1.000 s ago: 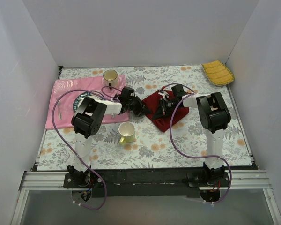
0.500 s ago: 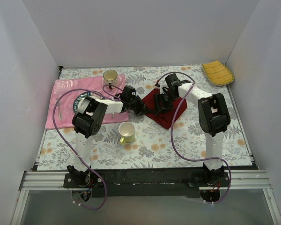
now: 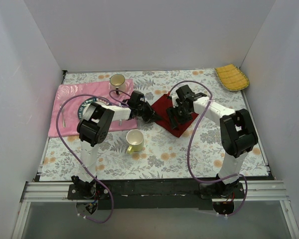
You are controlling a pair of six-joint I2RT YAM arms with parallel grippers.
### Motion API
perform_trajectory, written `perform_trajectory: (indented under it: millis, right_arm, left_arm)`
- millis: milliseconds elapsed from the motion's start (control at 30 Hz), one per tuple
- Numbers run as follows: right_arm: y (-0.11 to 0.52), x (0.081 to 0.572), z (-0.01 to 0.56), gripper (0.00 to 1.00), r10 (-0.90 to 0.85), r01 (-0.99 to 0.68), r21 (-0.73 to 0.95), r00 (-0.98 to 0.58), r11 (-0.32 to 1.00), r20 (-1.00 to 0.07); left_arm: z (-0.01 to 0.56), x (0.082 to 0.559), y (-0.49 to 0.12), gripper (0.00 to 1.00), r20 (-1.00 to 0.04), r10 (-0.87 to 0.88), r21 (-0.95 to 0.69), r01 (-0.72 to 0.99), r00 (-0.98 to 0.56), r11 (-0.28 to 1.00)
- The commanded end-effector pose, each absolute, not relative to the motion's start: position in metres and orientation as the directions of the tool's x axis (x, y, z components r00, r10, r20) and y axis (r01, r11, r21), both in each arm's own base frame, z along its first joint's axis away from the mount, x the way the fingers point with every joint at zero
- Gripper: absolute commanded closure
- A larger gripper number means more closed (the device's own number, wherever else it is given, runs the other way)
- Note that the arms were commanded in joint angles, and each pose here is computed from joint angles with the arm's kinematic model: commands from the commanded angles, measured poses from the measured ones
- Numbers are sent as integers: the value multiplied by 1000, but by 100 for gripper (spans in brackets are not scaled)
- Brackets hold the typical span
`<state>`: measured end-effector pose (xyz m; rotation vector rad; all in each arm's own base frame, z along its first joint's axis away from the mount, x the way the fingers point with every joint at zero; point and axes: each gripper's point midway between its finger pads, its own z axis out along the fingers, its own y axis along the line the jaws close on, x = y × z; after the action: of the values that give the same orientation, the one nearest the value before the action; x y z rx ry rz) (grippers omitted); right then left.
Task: Fold the napkin, place the utensils inside, and roll it up
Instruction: Roll the napkin with the utensil
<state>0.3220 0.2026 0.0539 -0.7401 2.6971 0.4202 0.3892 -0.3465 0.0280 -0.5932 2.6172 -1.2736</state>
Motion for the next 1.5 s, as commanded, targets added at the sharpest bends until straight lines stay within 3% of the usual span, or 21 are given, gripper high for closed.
perform_trajectory:
  millis: [0,333,633,967,1267,1467]
  right_arm:
    - [210,325,67,28,-440,-565,188,-776,803,-452]
    - [188,335,65,30,-433,-515,66,-778,855,-455]
    - [236,311,89,22,-446,-615,254,-745,746,-496]
    - [207,320,62,21,-478,-572,104,-761,814,-439]
    - [203,323,52,31,-487,-564,77,-768,822,-417]
    - [182,325,27,51,-488,-518,-15,-796,855,-359]
  left_arm:
    - [-35,369,-319,100,34,-453,-630,-371,-891,682]
    - [-37,368,-319,100,35,-445,-629,-366,-895,686]
    - [-36,371,-321,100,39,-446,-632,-368,-894,682]
    - [-37,369,-320,100,40,-443,-629,-367,-896,686]
    - [-36,370,-321,100,42,-440,-631,-366,-897,684]
    - [-36,371,-322,100,40,-434,-632,-359,-900,687]
